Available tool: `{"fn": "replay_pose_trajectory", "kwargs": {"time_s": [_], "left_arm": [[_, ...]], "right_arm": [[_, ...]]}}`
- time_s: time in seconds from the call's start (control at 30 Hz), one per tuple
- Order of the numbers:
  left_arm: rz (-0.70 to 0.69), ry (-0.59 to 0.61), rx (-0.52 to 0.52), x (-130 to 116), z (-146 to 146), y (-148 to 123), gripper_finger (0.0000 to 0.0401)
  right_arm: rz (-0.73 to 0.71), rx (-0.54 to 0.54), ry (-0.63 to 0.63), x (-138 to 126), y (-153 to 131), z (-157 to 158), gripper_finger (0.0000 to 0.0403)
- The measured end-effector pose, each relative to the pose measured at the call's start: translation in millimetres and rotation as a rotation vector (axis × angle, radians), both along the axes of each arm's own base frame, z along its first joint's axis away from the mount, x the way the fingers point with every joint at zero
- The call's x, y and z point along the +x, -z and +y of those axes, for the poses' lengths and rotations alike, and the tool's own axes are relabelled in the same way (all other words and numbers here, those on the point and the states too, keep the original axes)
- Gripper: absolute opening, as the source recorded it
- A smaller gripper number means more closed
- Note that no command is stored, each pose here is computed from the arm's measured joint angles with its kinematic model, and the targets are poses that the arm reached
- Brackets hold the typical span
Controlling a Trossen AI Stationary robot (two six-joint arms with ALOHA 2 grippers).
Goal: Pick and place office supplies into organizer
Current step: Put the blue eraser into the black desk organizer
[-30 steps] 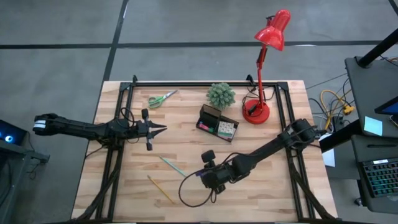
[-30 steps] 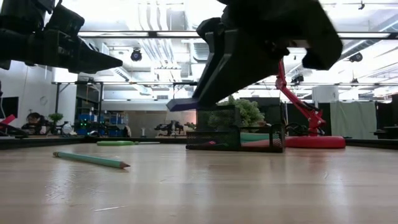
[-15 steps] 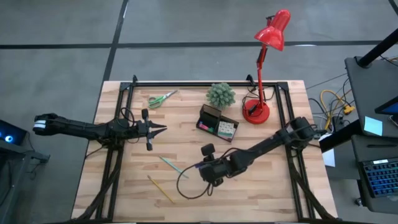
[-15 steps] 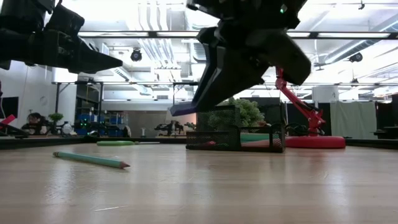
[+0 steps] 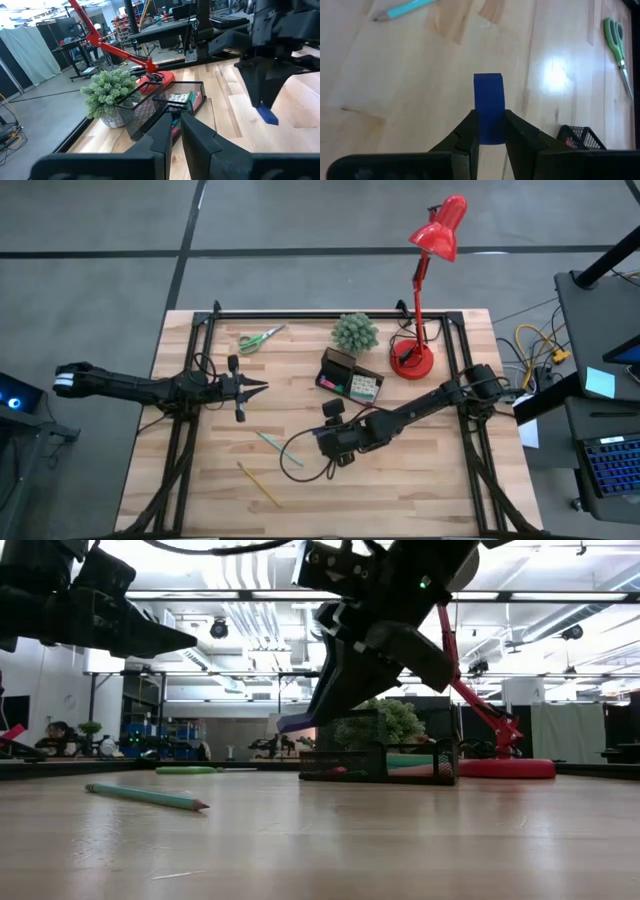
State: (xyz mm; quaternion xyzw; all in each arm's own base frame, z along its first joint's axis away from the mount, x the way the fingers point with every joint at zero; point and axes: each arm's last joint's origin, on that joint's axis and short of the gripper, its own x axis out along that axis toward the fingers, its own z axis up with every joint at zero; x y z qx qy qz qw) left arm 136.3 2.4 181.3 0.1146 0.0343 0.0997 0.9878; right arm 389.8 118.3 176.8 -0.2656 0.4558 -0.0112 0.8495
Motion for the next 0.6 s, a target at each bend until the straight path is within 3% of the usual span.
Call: {"fn": "replay_pose_trajectory", "kwargs": {"time_s": [0.6], "left_arm": [[0.0,0.0,0.0,0,0,0,0.0026]], "right_arm": [[-0.001,-0.074,0.072,9,-1,-35,0.007]]}}
